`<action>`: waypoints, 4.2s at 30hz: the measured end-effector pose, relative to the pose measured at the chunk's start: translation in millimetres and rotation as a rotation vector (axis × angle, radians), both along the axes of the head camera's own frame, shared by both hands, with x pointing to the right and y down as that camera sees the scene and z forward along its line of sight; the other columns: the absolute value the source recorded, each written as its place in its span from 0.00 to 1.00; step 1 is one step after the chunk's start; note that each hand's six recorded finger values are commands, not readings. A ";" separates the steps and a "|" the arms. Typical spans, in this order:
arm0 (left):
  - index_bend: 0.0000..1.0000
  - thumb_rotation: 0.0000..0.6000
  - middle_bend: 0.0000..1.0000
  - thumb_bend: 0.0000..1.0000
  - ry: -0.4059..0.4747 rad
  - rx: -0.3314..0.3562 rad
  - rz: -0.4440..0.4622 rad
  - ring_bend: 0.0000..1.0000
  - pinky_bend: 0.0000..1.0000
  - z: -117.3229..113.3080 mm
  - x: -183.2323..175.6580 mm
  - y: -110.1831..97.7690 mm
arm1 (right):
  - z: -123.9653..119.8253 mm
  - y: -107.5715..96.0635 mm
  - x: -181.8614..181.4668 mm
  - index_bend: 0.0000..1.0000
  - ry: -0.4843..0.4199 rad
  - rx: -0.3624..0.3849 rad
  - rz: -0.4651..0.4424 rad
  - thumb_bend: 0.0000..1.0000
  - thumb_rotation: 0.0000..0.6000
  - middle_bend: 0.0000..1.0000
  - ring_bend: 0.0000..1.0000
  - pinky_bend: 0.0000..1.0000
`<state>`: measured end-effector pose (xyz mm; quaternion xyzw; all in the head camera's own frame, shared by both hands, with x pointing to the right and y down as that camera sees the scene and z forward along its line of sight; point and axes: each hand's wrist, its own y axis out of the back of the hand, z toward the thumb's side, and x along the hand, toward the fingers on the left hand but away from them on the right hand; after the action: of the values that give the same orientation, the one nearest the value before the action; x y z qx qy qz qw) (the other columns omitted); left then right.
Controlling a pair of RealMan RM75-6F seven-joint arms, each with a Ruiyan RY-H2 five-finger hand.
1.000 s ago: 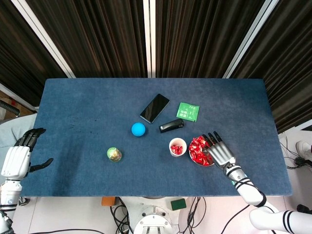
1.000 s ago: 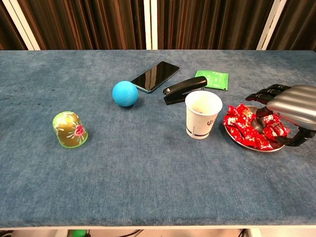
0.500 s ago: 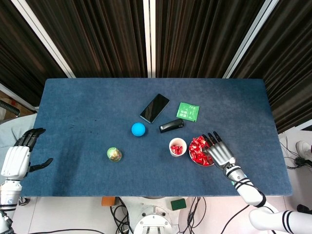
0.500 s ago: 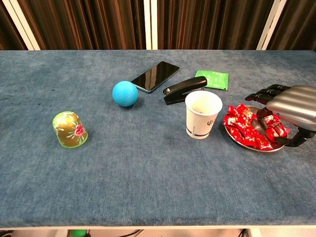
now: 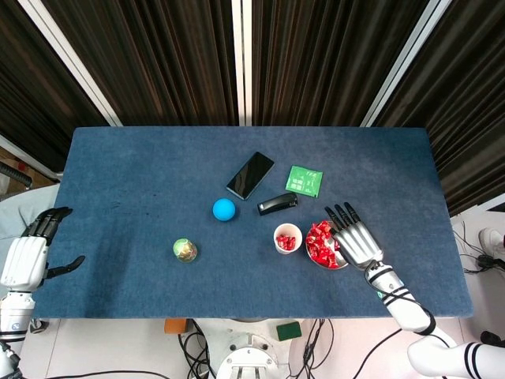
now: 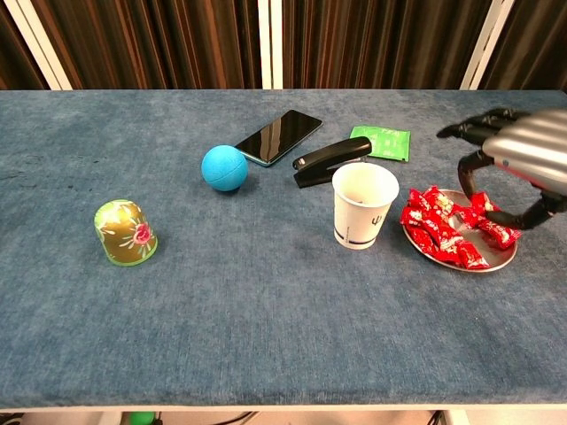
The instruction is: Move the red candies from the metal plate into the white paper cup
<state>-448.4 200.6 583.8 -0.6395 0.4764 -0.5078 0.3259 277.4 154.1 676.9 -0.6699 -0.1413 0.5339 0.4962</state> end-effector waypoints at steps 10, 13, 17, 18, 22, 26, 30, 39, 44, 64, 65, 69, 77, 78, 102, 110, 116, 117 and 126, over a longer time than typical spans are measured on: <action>0.16 1.00 0.14 0.12 0.001 0.005 -0.003 0.10 0.24 -1.4 -0.7 -0.3 | -39.2 -30.4 -51.9 0.55 -0.120 0.110 -0.074 0.37 1.00 0.00 0.00 0.00; 0.16 1.00 0.14 0.12 -0.001 0.005 -0.004 0.10 0.24 -1.5 -1.2 -0.6 | -41.9 -36.2 -67.7 0.55 -0.139 0.116 -0.094 0.37 1.00 0.00 0.00 0.00; 0.16 1.00 0.14 0.12 -0.001 0.006 -0.006 0.10 0.24 -2.3 -2.2 -0.8 | -36.9 -36.5 -86.4 0.55 -0.147 0.097 -0.122 0.37 1.00 0.00 0.00 0.00; 0.16 1.00 0.14 0.12 -0.002 0.006 -0.007 0.10 0.24 -2.6 -2.7 -0.9 | -34.5 -35.7 -91.3 0.55 -0.147 0.089 -0.131 0.37 1.00 0.00 0.00 0.00; 0.16 1.00 0.14 0.12 -0.003 0.006 -0.010 0.10 0.24 -3.2 -4.3 -0.5 | -26.5 -32.0 -101.0 0.55 -0.140 0.066 -0.147 0.37 1.00 0.00 0.00 0.00; 0.16 1.00 0.14 0.12 -0.003 0.003 -0.012 0.10 0.24 -2.7 -5.2 0.3 | -21.4 -28.7 -105.0 0.51 -0.133 0.054 -0.158 0.37 1.00 0.00 0.00 0.00; 0.16 1.00 0.14 0.12 -0.002 0.004 -0.010 0.10 0.24 -2.8 -4.9 -0.1 | -20.5 -27.5 -105.4 0.34 -0.131 0.045 -0.160 0.35 1.00 0.00 0.00 0.00; 0.16 1.00 0.14 0.12 -0.005 0.001 -0.010 0.10 0.24 -2.2 -4.7 0.8 | -29.5 -26.8 -106.1 0.25 -0.166 0.062 -0.165 0.35 1.00 0.00 0.00 0.00; 0.16 1.00 0.14 0.12 -0.005 0.003 -0.007 0.10 0.24 -3.0 -2.9 1.0 | -39.4 -25.3 -93.4 0.26 -0.176 0.089 -0.158 0.35 1.00 0.00 0.00 0.00; 0.16 1.00 0.14 0.12 -0.014 -0.022 0.010 0.10 0.24 3.7 5.9 2.6 | -0.8 8.8 16.4 0.28 -0.047 -0.026 -0.051 0.35 1.00 0.00 0.00 0.00; 0.16 1.00 0.14 0.12 -0.014 -0.022 0.010 0.10 0.24 3.8 5.8 2.7 | 1.1 10.5 14.9 0.28 -0.048 -0.031 -0.056 0.35 1.00 0.00 0.00 0.00; 0.16 1.00 0.14 0.12 -0.014 -0.025 0.009 0.10 0.24 4.4 5.5 2.9 | 7.8 15.6 8.4 0.28 -0.047 -0.044 -0.077 0.35 1.00 0.00 0.00 0.00; 0.16 1.00 0.14 0.12 -0.013 -0.024 0.005 0.10 0.24 4.5 3.6 2.9 | 21.4 20.1 -2.4 0.27 -0.032 -0.064 -0.088 0.35 1.00 0.00 0.00 0.00; 0.16 1.00 0.14 0.12 -0.013 -0.023 0.005 0.10 0.24 4.4 3.3 2.9 | 23.0 20.7 -3.7 0.27 -0.030 -0.065 -0.089 0.35 1.00 0.00 0.00 0.00; 0.16 1.00 0.14 0.12 -0.010 -0.025 0.001 0.10 0.24 5.2 -1.3 3.0 | 36.1 25.4 -10.9 0.35 -0.011 -0.064 -0.079 0.38 1.00 0.00 0.00 0.00; 0.16 1.00 0.14 0.12 -0.009 -0.027 0.000 0.10 0.24 6.2 -1.3 2.8 | 36.7 25.3 -10.9 0.36 -0.015 -0.063 -0.077 0.38 1.00 0.00 0.00 0.00; 0.16 1.00 0.14 0.12 -0.008 -0.031 0.001 0.10 0.24 7.6 -0.9 3.5 | 37.6 26.2 -10.2 0.38 -0.020 -0.064 -0.074 0.38 1.00 0.00 0.00 0.00; 0.16 1.00 0.14 0.12 -0.008 -0.031 0.002 0.10 0.24 7.7 -0.8 3.5 | 37.8 26.4 -10.0 0.39 -0.022 -0.064 -0.073 0.38 1.00 0.00 0.00 0.00; 0.16 1.00 0.14 0.12 -0.008 -0.036 0.005 0.10 0.24 9.1 -0.2 3.7 | 38.7 26.6 -9.3 0.44 -0.032 -0.056 -0.070 0.38 1.00 0.01 0.00 0.00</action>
<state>-448.6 204.3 592.8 -0.6443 0.4646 -0.5179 0.3175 268.2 180.7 715.6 -0.6965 -0.1110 0.5092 0.4933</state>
